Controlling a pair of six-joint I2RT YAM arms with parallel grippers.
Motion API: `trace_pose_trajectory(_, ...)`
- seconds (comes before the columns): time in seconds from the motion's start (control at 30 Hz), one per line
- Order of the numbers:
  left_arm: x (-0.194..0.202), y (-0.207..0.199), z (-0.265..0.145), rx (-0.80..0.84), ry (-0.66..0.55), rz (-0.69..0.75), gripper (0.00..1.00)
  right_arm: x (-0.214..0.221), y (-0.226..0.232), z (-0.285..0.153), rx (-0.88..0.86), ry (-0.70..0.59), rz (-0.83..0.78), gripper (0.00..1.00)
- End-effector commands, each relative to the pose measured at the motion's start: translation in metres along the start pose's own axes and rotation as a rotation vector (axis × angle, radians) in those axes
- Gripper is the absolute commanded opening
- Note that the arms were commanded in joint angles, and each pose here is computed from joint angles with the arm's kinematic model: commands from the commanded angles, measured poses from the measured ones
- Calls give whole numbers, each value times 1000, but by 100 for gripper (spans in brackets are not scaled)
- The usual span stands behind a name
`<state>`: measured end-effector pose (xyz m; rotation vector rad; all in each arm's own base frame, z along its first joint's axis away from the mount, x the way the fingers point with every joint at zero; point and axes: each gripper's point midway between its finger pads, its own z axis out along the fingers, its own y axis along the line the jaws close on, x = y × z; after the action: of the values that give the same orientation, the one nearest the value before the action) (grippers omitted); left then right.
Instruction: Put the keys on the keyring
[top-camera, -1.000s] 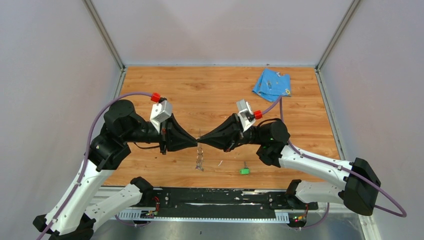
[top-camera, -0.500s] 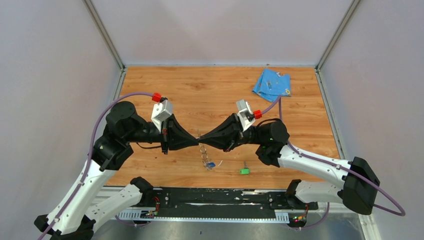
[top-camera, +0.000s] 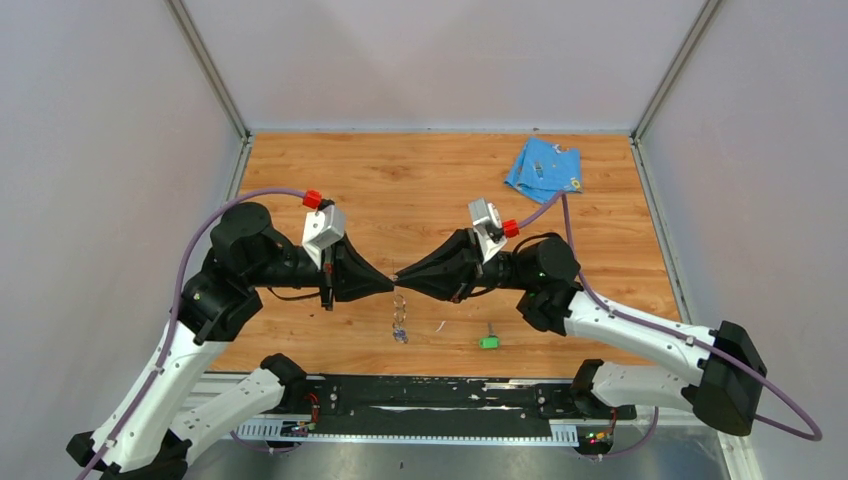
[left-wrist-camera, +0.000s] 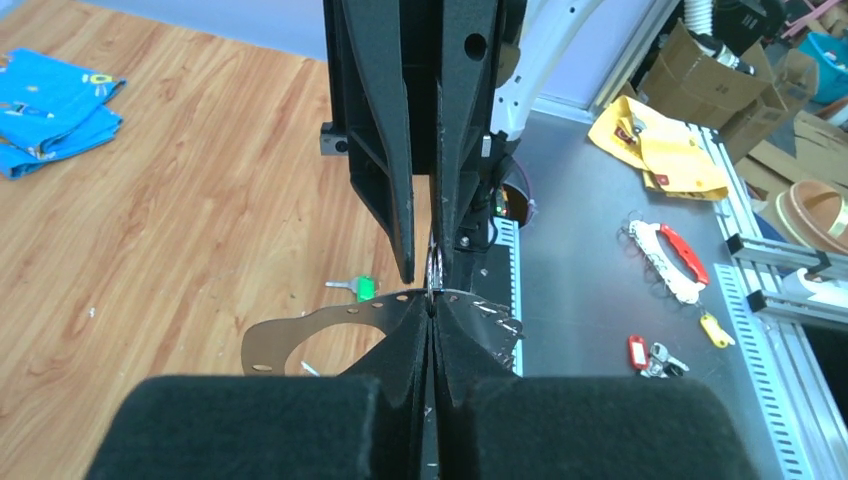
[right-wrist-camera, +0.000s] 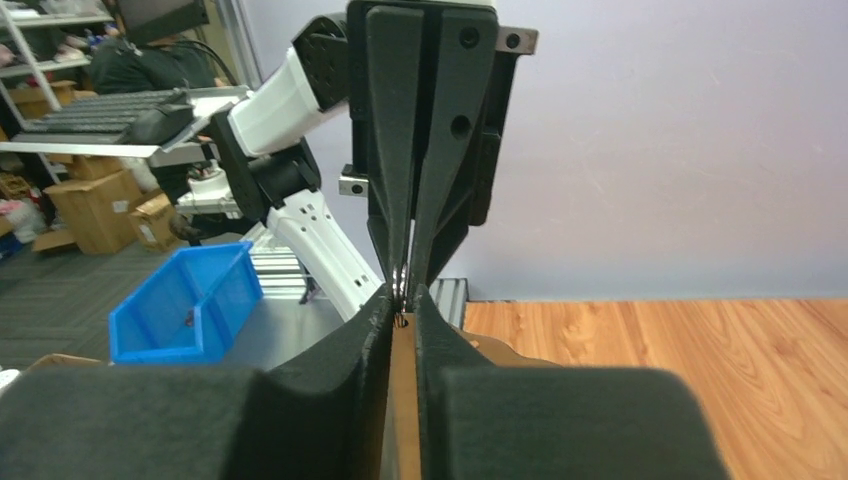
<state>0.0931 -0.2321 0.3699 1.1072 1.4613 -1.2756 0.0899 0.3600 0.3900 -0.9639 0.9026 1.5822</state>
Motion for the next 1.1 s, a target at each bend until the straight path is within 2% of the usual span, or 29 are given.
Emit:
trace_pose_trajectory(0.0,-2,-2,-7,-17,14,78,0,-13,-1,-4,65,28,-65,20)
trace_pose_trajectory(0.23,2,-2,-9,-3,31,131,0,-11,-2,-6,81,119,-81,36)
trace_pose_trajectory(0.37,7,5,-14,-36,76,253,0,-9,-1,-11,85,203,-124,38)
trace_pose_trajectory(0.53,-3,17,-24,-102,95,491,0,-14,-8,-29,176,284,-214,48)
trace_pose_trajectory(0.73,-11,14,-35,-103,84,815,0,-11,-23,-55,320,337,-264,50)
trace_pose_trajectory(0.87,-7,2,-41,-58,61,1033,0,-3,-31,-64,379,361,-253,48)
trace_pose_trajectory(1.07,-7,-5,-44,-47,48,1135,0,10,-43,-83,484,410,-225,47)
